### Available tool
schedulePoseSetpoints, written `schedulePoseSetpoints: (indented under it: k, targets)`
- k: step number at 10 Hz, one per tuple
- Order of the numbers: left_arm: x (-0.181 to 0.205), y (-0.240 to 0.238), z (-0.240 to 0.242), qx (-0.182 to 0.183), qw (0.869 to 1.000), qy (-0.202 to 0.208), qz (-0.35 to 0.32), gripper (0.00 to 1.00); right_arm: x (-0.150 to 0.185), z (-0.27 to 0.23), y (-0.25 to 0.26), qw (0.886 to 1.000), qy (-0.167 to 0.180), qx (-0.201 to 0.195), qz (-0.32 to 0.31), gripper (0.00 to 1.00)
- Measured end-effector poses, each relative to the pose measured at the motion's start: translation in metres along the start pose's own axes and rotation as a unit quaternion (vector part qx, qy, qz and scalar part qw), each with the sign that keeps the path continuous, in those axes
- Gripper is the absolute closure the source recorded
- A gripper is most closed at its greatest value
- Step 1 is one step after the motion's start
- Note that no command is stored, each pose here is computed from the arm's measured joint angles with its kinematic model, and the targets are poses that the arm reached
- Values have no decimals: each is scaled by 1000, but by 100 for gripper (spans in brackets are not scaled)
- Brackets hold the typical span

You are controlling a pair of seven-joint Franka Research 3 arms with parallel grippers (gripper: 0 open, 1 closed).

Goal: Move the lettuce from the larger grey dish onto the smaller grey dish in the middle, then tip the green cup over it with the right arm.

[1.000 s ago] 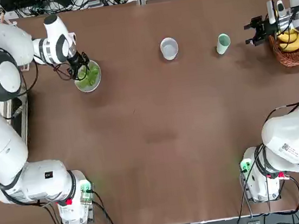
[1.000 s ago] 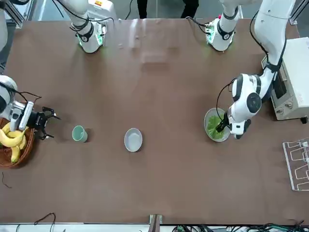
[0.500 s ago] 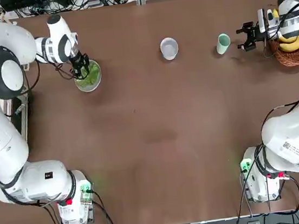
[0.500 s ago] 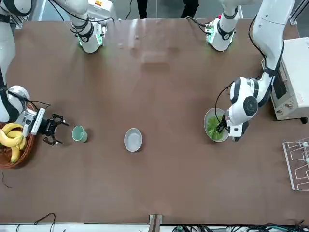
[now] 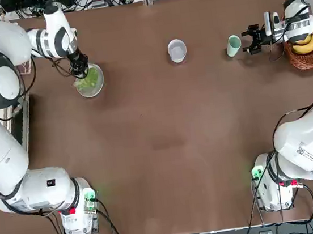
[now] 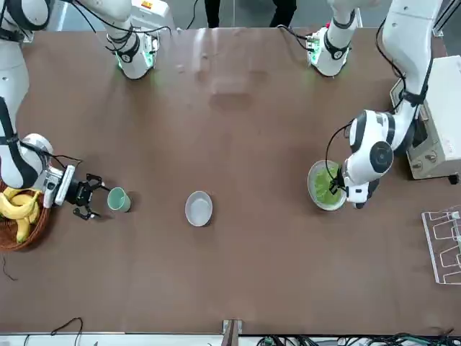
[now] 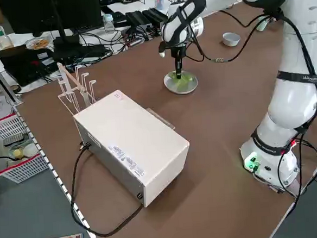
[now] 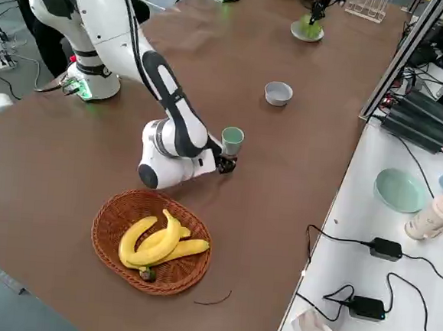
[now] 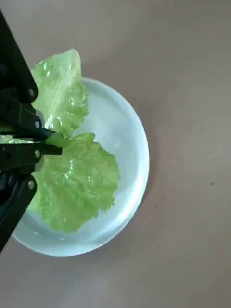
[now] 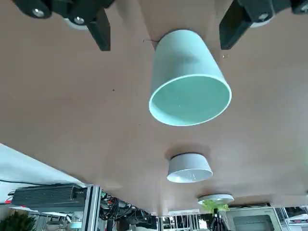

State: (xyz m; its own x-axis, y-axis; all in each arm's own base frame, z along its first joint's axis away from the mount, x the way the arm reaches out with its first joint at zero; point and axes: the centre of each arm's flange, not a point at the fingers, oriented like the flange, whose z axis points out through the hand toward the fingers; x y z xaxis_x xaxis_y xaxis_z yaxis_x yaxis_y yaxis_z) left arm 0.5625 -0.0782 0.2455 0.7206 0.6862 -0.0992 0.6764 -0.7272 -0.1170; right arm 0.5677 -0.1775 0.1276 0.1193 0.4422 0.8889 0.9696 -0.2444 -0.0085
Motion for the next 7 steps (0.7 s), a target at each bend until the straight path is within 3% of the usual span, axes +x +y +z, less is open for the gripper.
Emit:
schedulePoseSetpoints:
  k: [3,5,7]
  targets:
    - [-23,17,-94,17,1000,-3,-14,95,-3,5,-2,1000,3,4,-2,0]
    - [-75,72,-146,-25,999,-7,-39,95,1,17,-2,1000,5,13,-6,0]
    - [-126,137,-161,-56,996,-19,-63,95,7,28,-1,1000,6,22,-11,0]
